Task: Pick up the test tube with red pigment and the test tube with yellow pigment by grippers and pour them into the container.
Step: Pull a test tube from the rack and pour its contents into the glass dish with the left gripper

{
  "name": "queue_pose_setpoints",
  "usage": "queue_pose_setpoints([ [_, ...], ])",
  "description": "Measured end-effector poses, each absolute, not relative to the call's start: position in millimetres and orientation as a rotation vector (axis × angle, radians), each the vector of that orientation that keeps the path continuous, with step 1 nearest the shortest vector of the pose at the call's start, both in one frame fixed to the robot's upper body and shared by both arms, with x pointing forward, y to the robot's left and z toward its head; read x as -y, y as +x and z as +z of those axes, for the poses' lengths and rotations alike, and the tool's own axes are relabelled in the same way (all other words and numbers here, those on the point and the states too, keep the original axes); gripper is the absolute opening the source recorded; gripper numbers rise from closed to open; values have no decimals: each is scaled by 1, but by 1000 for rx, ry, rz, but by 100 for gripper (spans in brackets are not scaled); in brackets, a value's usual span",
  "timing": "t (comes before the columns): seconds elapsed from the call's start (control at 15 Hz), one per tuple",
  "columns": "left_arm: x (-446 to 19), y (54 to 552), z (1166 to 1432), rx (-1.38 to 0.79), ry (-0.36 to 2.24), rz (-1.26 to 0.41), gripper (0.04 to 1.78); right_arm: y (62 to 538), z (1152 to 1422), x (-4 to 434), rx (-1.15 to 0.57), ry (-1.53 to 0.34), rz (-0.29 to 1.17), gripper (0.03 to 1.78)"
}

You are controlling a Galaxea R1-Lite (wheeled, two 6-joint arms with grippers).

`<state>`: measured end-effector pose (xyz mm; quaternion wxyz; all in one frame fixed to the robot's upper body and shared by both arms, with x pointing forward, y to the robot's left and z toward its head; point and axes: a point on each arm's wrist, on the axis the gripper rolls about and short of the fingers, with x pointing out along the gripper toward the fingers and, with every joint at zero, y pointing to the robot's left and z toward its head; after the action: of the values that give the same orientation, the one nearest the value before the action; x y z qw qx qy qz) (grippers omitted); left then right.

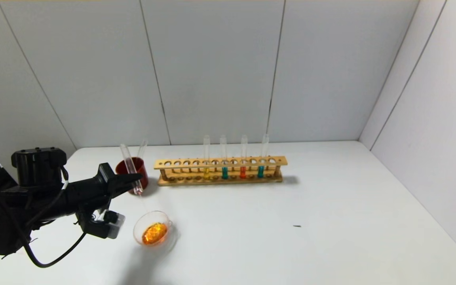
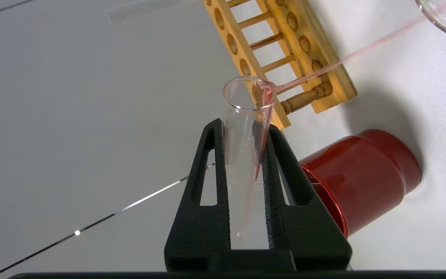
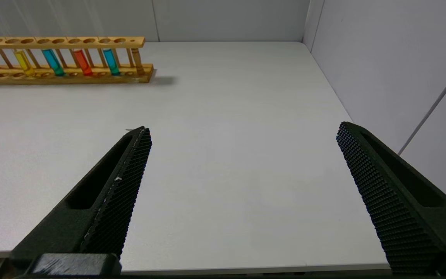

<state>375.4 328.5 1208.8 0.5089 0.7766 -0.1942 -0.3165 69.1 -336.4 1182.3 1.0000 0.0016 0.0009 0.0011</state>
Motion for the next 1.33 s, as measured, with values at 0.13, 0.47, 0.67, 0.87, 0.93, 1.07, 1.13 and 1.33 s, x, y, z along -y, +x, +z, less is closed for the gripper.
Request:
queue_pose_setpoints([
  [0.13,-328,376,1209,474,1882,-759,30,69,1182,336,-2,3,2,175],
  [0.47,-328,377,1211,497,1916,-743,30,69,1182,336,-2,3,3,175],
  [0.67,-328,378,1223,562,2007,-654,30,69,1182,336,-2,3,2,175],
  [0.87,-328,374,1232,592,2078,-593,30,69,1182,336,-2,3,3,175],
  [0.93,-328,373,1234,596,2088,-583,30,69,1182,336,-2,3,2,175],
  [1.07,-327,371,1238,613,2120,-564,30,69,1182,336,-2,3,3,175],
  [1.13,-326,370,1240,624,2135,-556,30,69,1182,336,-2,3,3,175],
  [1.33,-322,368,1244,648,2151,-542,30,69,1182,336,-2,3,3,175],
])
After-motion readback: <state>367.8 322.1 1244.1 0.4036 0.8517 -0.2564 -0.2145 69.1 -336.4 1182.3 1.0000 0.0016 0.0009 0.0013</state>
